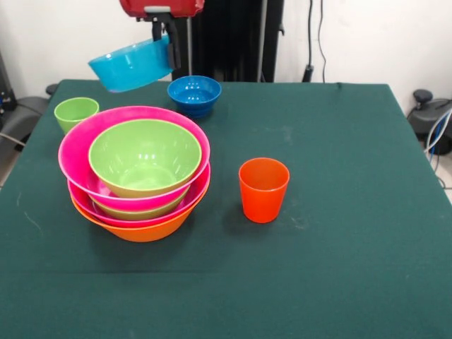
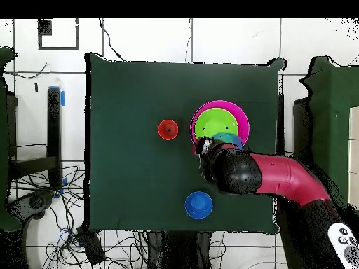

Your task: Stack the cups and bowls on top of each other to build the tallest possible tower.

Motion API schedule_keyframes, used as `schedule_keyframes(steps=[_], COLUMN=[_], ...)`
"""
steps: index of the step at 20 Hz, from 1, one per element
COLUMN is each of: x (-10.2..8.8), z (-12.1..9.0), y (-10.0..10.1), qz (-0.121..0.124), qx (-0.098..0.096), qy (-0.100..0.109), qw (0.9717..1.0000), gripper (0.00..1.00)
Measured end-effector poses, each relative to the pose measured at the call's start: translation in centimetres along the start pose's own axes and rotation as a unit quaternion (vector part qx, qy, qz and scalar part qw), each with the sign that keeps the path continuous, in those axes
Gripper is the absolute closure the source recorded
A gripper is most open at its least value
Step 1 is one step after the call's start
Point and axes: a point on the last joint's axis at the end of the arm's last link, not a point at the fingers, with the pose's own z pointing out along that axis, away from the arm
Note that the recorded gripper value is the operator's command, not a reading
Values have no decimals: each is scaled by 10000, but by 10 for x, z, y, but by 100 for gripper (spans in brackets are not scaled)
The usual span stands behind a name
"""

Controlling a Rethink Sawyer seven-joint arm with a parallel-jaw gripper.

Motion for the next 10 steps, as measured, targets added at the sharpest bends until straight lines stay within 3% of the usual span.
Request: schedule_keyframes(steps=[7,10], x=[-45,-61], z=[3,6], y=[5,6], qz=[55,92], qx=[-180,-239], qy=[-304,-331], qw=[9994,9991], gripper=[100,100])
